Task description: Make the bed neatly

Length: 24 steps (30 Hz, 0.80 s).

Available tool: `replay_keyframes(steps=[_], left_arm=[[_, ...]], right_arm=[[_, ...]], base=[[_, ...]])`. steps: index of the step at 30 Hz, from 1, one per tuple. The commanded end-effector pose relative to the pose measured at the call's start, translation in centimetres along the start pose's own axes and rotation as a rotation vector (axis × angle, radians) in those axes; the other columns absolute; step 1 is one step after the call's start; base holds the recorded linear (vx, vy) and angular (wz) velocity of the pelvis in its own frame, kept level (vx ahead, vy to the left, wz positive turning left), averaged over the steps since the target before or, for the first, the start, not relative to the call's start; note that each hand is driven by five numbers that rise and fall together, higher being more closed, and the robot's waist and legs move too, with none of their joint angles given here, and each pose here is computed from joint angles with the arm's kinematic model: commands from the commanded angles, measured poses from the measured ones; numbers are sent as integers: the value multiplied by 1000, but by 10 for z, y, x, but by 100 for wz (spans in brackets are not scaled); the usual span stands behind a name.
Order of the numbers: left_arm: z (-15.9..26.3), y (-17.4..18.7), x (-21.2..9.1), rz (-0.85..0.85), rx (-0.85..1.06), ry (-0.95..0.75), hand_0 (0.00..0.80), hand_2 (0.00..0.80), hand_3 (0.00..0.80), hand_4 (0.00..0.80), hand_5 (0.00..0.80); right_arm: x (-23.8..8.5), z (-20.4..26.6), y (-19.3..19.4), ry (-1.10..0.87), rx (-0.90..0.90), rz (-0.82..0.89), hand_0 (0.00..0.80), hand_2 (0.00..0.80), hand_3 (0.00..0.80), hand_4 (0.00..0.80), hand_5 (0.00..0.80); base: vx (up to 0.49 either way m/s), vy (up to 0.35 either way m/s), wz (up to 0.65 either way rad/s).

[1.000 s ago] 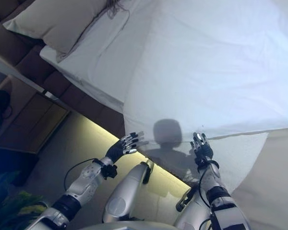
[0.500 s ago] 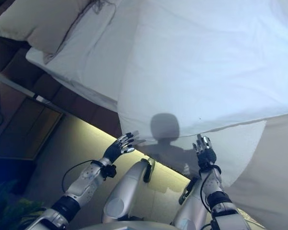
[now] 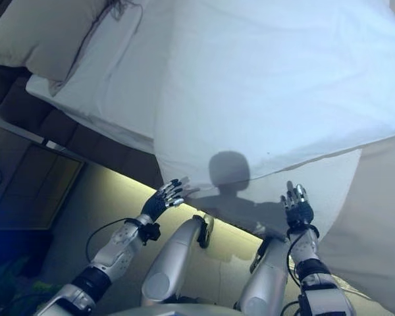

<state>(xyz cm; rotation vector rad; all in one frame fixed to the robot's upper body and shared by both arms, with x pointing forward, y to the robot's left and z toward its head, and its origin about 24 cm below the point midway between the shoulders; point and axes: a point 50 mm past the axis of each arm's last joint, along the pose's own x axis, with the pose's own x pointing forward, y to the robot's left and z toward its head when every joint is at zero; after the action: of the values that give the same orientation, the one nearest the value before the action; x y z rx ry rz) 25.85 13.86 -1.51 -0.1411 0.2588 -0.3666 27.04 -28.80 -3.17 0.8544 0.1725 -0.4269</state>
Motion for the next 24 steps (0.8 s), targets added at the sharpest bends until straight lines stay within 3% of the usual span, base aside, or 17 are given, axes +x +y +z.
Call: replay_keyframes(steps=[1, 12, 24], left_arm=[[20, -9, 7, -47, -33, -106, 0, 0, 0, 0, 0], [6, -10, -1, -61, -57, -60, 0, 0, 0, 0, 0], [-4, 1, -11, -30, -35, 2, 0, 0, 0, 0, 0]], right_arm=[[10, 31, 10, -75, 31, 44, 0, 0, 0, 0, 0], [17, 43, 27, -73, -17, 107, 0, 0, 0, 0, 0], [16, 27, 22, -35, 98, 76, 0, 0, 0, 0, 0]], base=[[0, 0, 0], [44, 27, 1], [75, -22, 6]])
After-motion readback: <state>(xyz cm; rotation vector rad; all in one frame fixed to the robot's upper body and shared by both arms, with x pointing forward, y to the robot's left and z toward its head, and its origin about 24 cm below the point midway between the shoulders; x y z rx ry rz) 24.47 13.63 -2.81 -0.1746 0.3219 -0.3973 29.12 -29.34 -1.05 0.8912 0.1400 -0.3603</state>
